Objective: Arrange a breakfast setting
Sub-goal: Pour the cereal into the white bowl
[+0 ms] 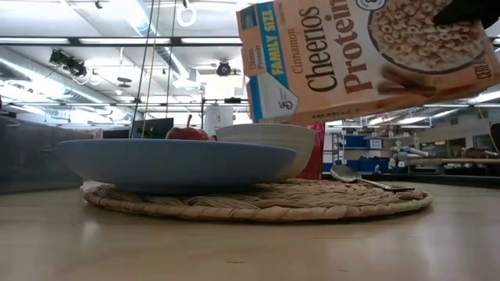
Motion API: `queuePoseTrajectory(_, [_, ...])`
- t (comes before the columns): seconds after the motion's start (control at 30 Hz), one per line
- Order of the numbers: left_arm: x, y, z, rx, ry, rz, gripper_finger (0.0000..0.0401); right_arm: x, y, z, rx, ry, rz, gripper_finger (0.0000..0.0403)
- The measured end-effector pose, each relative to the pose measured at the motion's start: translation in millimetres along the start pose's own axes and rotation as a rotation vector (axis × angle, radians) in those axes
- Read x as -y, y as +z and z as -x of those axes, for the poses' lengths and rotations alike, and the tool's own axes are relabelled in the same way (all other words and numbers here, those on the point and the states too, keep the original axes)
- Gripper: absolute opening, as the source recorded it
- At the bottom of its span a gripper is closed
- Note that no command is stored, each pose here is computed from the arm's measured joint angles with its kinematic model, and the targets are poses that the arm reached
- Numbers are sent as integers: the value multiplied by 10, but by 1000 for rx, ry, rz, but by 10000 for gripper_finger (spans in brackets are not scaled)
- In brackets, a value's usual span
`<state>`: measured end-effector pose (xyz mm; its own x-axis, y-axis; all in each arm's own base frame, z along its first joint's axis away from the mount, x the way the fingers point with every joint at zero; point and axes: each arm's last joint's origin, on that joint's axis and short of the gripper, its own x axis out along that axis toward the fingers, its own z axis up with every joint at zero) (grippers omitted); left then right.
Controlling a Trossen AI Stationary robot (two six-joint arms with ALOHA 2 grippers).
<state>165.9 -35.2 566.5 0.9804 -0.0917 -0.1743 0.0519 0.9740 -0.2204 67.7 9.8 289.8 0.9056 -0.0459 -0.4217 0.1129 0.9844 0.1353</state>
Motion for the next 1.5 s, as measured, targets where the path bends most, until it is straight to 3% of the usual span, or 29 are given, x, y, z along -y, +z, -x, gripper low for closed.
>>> queuePoseTrajectory(0.33, [-5, -23, -5, -24, 6, -12, 350, -72, 226, -1, -141, -19, 66, 254])
queuePoseTrajectory(0.7, [-9, -37, -5, -38, 10, -9, 350, -139, 514, 63, -145, -13, 119, 244])
queuePoseTrajectory(0.83, [-10, -42, -7, -43, 11, -6, 350, -128, 536, 117, -189, -24, 137, 244])
queuePoseTrajectory(1.5, [-16, -80, -33, -70, 19, -10, 350, -87, 529, 264, -139, 5, 87, 244])
